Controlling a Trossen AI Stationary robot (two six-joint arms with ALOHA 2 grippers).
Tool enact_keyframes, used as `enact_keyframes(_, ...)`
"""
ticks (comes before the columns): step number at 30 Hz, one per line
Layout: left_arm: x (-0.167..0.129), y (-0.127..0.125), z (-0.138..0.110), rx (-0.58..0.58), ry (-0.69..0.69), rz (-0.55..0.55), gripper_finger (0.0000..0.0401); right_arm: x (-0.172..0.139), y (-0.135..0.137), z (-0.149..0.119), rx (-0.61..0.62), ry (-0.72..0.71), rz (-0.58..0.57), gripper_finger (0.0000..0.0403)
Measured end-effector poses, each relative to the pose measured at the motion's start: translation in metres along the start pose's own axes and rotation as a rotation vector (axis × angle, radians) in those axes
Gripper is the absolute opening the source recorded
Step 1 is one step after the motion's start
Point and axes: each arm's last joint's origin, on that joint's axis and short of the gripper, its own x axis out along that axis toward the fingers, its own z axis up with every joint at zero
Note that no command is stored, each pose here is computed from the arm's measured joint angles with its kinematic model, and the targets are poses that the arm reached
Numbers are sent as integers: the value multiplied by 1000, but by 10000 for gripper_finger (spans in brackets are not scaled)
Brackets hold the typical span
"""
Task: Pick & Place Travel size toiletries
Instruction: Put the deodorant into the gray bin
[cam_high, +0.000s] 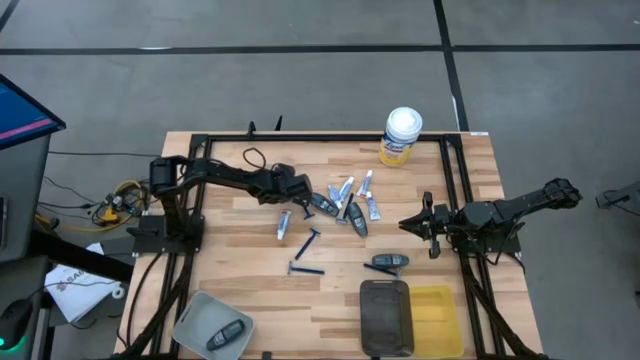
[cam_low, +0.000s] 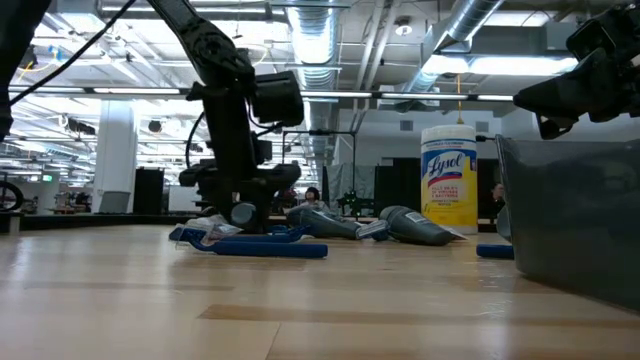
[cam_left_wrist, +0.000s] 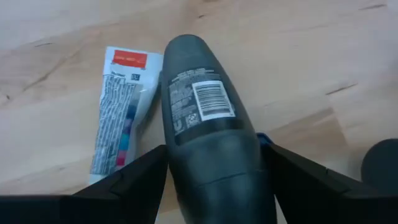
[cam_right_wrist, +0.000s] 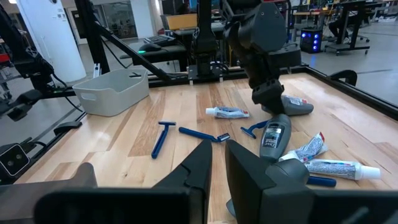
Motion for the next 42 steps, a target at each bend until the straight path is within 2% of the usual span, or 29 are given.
enact_keyframes(4, -1, 0, 0, 0, 2, -3, 249, 0, 0, 0, 0, 0, 0, 40)
enact_keyframes(11, 0, 1, 1, 1, 5, -1, 205, 0, 0, 0, 0, 0, 0, 40)
enact_keyframes(18, 0, 1, 1, 0, 10, -5, 219, 0, 0, 0, 0, 0, 0, 40)
enact_keyframes(23, -8, 4, 4, 0, 21, -32, 206, 0, 0, 0, 0, 0, 0, 40)
enact_keyframes(29, -31, 7, 16, -30, -43, -86, 207, 0, 0, 0, 0, 0, 0, 40)
enact_keyframes(33, -56, 11, 26, -15, -89, -159, 205, 0, 0, 0, 0, 0, 0, 40)
enact_keyframes(37, -92, 16, 28, 60, -108, -285, 207, 0, 0, 0, 0, 0, 0, 40)
enact_keyframes(42, -147, 23, 15, 183, -113, -488, 208, 0, 0, 0, 0, 0, 0, 40)
